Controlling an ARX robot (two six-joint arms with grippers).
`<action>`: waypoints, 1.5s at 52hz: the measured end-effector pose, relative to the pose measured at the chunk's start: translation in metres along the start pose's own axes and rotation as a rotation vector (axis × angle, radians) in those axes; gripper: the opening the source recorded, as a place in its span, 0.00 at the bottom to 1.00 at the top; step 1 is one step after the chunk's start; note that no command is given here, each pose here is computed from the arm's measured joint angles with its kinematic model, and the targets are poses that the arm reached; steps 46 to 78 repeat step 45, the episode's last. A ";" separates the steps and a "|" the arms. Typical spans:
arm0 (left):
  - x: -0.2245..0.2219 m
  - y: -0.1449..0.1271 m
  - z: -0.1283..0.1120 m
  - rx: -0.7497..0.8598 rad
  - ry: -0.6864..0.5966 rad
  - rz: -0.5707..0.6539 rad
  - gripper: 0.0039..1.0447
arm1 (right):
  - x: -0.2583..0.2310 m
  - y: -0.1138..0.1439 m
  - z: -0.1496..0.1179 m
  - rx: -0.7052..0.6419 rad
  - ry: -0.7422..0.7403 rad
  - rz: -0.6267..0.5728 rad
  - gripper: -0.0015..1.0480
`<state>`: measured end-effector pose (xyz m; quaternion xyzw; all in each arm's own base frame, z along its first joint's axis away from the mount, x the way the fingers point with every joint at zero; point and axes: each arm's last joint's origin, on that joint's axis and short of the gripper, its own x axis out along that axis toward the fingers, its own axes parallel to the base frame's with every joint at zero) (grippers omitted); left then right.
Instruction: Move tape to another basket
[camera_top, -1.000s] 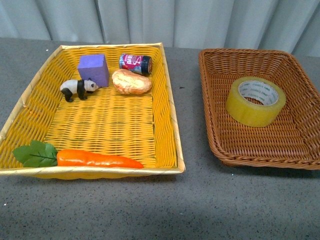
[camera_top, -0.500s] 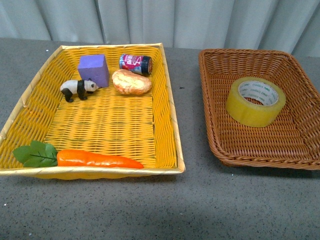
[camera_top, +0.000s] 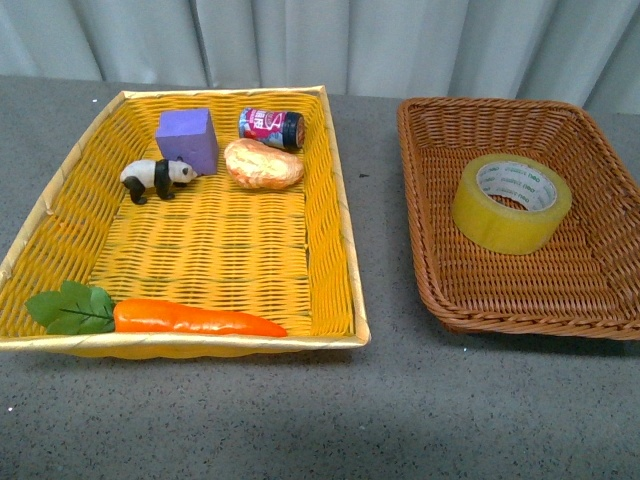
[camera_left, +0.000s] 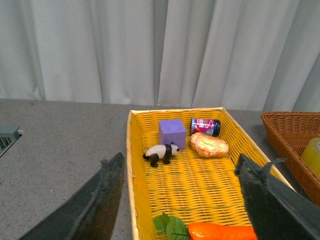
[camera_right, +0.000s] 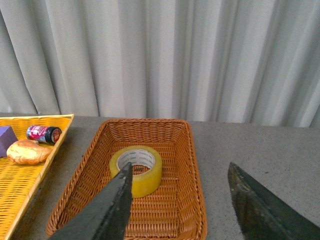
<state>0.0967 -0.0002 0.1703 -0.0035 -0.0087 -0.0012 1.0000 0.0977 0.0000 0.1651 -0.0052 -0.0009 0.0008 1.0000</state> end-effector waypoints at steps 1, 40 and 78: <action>0.000 0.000 0.000 0.000 0.000 0.000 0.67 | 0.000 0.000 0.000 0.000 0.000 0.000 0.57; 0.000 0.000 0.000 0.002 0.000 0.000 0.94 | 0.000 0.000 0.000 0.000 0.000 0.000 0.91; 0.000 0.000 0.000 0.002 0.000 0.000 0.94 | 0.000 0.000 0.000 0.000 0.000 0.000 0.91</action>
